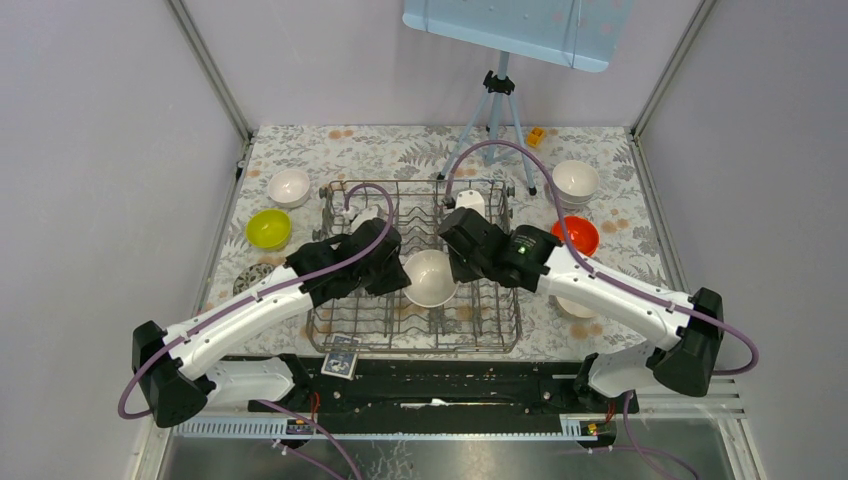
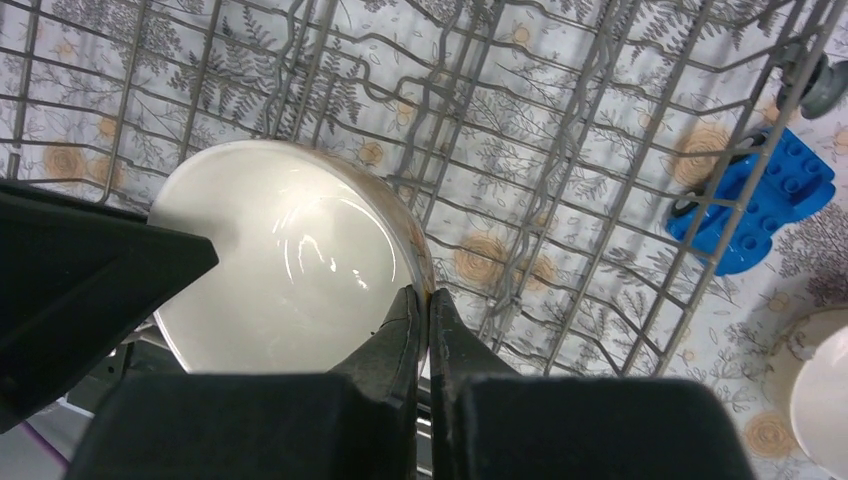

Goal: Unload the bowls from the dish rack
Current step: Place the bowl with the bowl.

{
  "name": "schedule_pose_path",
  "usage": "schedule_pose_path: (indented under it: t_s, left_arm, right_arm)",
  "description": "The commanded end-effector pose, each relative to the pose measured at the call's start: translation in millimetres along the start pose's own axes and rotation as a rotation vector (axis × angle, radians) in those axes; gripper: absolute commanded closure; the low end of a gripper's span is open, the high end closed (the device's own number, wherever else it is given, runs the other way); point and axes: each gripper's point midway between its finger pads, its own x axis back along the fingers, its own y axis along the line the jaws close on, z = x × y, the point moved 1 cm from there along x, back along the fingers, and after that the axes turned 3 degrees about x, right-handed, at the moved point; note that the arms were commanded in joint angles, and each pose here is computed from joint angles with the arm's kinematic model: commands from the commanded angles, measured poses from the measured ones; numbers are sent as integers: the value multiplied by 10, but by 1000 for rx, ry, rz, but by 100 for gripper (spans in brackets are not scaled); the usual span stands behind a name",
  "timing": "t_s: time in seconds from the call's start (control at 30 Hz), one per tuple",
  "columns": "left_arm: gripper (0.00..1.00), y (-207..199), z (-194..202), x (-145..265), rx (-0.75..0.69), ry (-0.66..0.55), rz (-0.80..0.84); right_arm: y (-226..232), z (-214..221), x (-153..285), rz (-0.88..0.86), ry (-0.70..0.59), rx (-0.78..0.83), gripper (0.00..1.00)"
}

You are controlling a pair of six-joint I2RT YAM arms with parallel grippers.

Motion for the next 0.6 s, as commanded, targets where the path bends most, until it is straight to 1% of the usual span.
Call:
schedule_pose_path:
  t_s: [0.0,0.13,0.3,0.37,0.4,0.57]
  left_arm:
    - [67,-290,-75,49,0,-18,125]
    - [48,-360,-72,55,-7,-9,154]
    - [16,-459,-119,176,-7,-18,200]
    - [6,-507,-168,278,-2,-36,229]
    - [2,-528,-211,339,2,-54,242]
    - [1,-501,-395,549,22,-146,249]
  right_arm:
    - [-103,-94,207,10,-67,-33,100]
    - [-183,-82,271,32,-80,-46,100]
    - [-391,-106,416,111,-101,-23,100]
    - [-529,-130,501,166,-110,2,100]
    - [-597,-154,549,189,-115,11,100]
    - [-957,-238,717,291,-125,5,100]
